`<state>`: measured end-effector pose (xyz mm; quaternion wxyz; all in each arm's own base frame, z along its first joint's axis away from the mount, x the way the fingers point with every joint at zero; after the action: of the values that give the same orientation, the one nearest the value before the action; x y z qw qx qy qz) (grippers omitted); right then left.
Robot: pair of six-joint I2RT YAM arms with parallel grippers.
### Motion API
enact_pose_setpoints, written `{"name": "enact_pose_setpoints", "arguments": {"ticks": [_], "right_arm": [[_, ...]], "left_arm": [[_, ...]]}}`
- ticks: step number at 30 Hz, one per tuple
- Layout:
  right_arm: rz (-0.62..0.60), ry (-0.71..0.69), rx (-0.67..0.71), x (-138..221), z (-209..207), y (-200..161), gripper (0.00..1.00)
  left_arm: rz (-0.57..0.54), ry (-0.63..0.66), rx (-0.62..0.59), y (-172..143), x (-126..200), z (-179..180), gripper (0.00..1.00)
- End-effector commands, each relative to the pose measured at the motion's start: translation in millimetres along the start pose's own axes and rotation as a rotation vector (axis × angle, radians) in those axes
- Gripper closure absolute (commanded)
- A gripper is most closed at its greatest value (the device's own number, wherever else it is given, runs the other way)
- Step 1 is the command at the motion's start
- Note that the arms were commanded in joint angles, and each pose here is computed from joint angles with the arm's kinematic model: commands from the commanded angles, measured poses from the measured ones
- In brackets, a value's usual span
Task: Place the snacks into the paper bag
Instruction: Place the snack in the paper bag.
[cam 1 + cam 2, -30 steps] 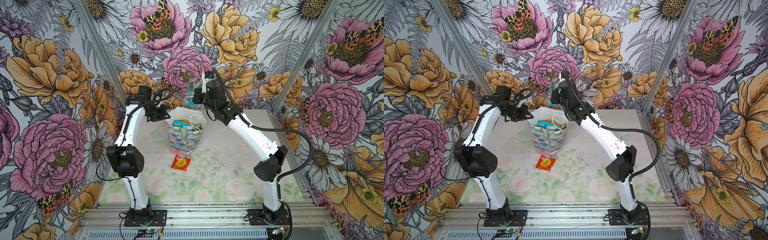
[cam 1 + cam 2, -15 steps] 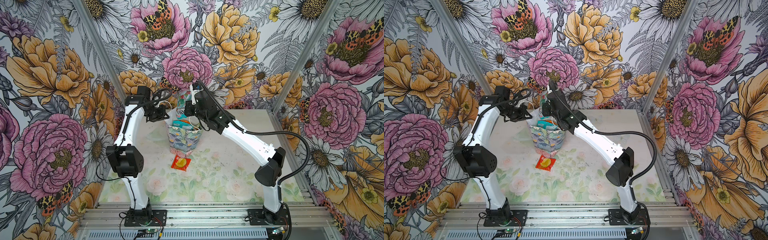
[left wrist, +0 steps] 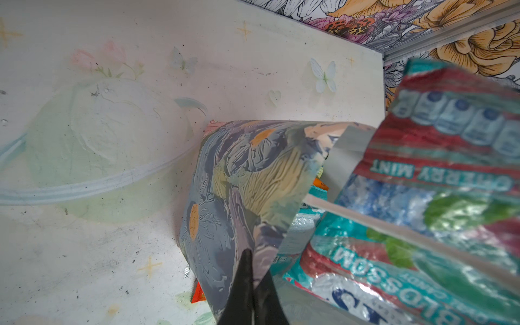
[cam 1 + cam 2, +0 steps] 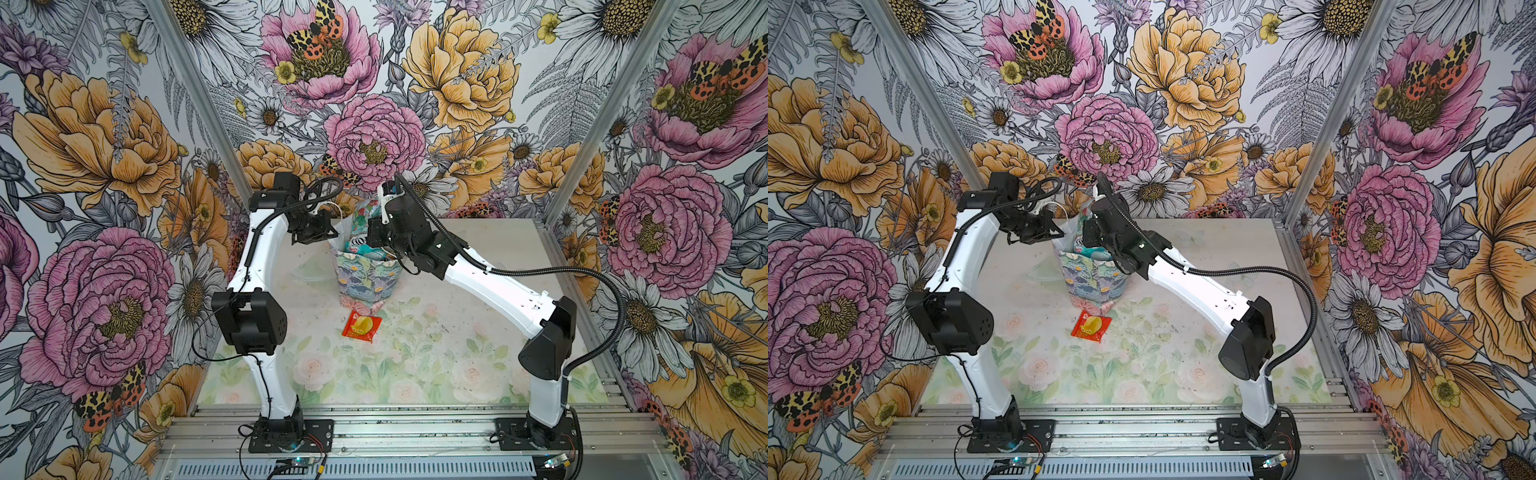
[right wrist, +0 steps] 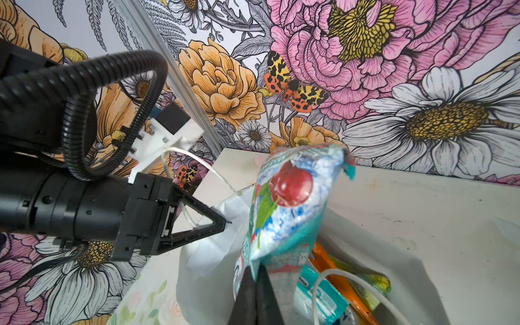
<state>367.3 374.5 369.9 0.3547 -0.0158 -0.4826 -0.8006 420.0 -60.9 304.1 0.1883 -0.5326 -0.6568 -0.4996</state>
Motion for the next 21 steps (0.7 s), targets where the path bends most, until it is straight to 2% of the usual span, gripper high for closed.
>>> {"name": "enact_pose_setpoints", "arguments": {"ticks": [1,5,8,10,11,15,21], "right_arm": [[-0.068,0.075,-0.068,10.8,15.4,15.5,1.0],[-0.067,0.071,-0.075,11.9,13.1,13.4,0.99],[-0.09,0.068,-0.069,21.0,12.8,20.7,0.66],[-0.122,0.058,-0.05,31.0,11.9,29.4,0.51],[-0.133,0.057,-0.042,35.3,11.6,33.3,0.47],[-0.151,0.055,-0.046,48.4,2.9,44.9,0.43],[-0.107,0.026,-0.095,48.1,-23.6,38.5,0.47]], "left_arm": [[-0.066,-0.033,-0.048,3.3,20.9,-14.6,1.0],[-0.067,-0.031,-0.05,3.1,21.5,-14.5,1.0],[-0.066,-0.031,-0.051,3.0,21.3,-14.5,1.0],[-0.065,-0.032,-0.05,2.6,21.2,-14.2,1.0],[-0.066,-0.03,-0.05,2.6,21.7,-14.2,1.0],[-0.067,-0.032,-0.05,2.5,22.4,-13.7,1.0],[-0.066,-0.029,-0.049,2.0,22.5,-13.5,1.0]]}}
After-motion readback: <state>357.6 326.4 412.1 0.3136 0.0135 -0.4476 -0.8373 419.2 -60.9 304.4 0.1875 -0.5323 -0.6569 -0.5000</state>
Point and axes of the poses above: each gripper's point midway between its finger pads, its own x axis back along the fingers, its own z axis along the line the jaws close on, y = z × x, the point moved 6 cm from there along x, back along the fingers, and after that the axes turned 13 degrees about -x, right-handed, at the moved point
